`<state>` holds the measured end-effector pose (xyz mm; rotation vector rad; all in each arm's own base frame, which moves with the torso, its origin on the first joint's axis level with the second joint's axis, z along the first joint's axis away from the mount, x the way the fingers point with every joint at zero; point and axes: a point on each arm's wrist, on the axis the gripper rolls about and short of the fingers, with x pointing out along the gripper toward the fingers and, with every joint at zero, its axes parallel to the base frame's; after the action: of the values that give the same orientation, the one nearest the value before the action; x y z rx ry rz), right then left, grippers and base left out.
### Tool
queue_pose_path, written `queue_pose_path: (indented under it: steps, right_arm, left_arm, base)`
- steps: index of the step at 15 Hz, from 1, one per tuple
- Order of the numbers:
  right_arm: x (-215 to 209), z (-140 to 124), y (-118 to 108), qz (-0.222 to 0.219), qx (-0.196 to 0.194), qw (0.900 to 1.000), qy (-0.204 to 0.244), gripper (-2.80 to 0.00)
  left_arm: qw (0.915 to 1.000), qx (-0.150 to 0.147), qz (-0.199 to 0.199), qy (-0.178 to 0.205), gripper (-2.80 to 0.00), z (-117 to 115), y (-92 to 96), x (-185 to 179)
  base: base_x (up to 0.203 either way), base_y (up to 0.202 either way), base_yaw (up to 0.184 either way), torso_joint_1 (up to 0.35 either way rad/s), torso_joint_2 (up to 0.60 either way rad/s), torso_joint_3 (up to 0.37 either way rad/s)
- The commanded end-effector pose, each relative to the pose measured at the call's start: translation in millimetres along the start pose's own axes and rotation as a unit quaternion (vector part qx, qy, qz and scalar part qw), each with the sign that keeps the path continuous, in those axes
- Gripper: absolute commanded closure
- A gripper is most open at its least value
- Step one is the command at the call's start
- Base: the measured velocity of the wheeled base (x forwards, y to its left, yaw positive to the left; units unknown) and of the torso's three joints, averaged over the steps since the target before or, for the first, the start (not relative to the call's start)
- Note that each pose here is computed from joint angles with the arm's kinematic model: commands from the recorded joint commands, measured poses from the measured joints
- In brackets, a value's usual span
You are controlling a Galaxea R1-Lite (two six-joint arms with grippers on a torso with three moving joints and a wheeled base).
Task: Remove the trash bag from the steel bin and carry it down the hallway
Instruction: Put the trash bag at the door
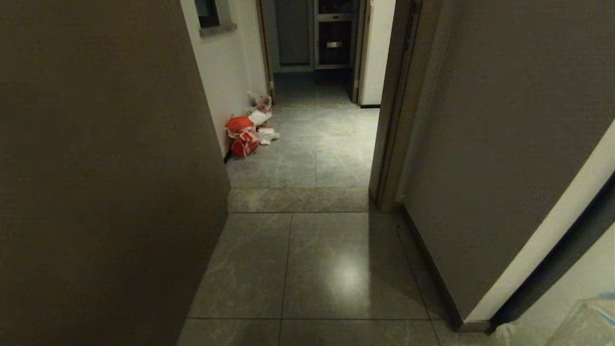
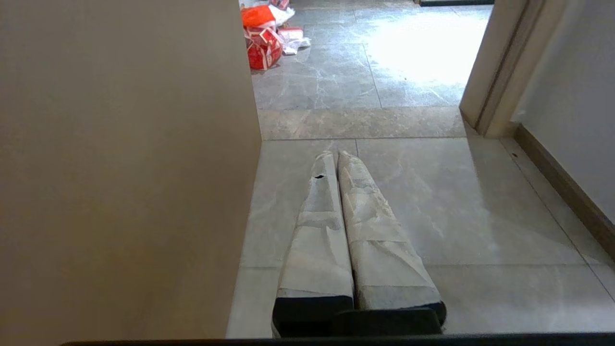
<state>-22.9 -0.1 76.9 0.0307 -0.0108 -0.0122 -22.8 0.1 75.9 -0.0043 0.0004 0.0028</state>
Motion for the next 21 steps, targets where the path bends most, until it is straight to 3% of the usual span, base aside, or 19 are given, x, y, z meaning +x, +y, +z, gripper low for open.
queue_pose_path:
  steps: [1, 21]
  right_arm:
    - [0.1, 0.0, 0.0, 0.0, 0.0, 1.0, 0.001, 0.0]
    - [0.1, 0.0, 0.0, 0.0, 0.0, 1.0, 0.001, 0.0]
  left_arm:
    - [1.0, 0.0, 0.001, 0.0, 0.0, 0.0, 0.0, 0.0]
    - [1.0, -0.001, 0.0, 0.0, 0.0, 0.0, 0.0, 0.0]
  base:
    - [0.192, 0.0, 0.002, 0.0, 0.0, -0.001]
    - [0.192, 0.0, 0.0, 0.003, 0.0, 0.002]
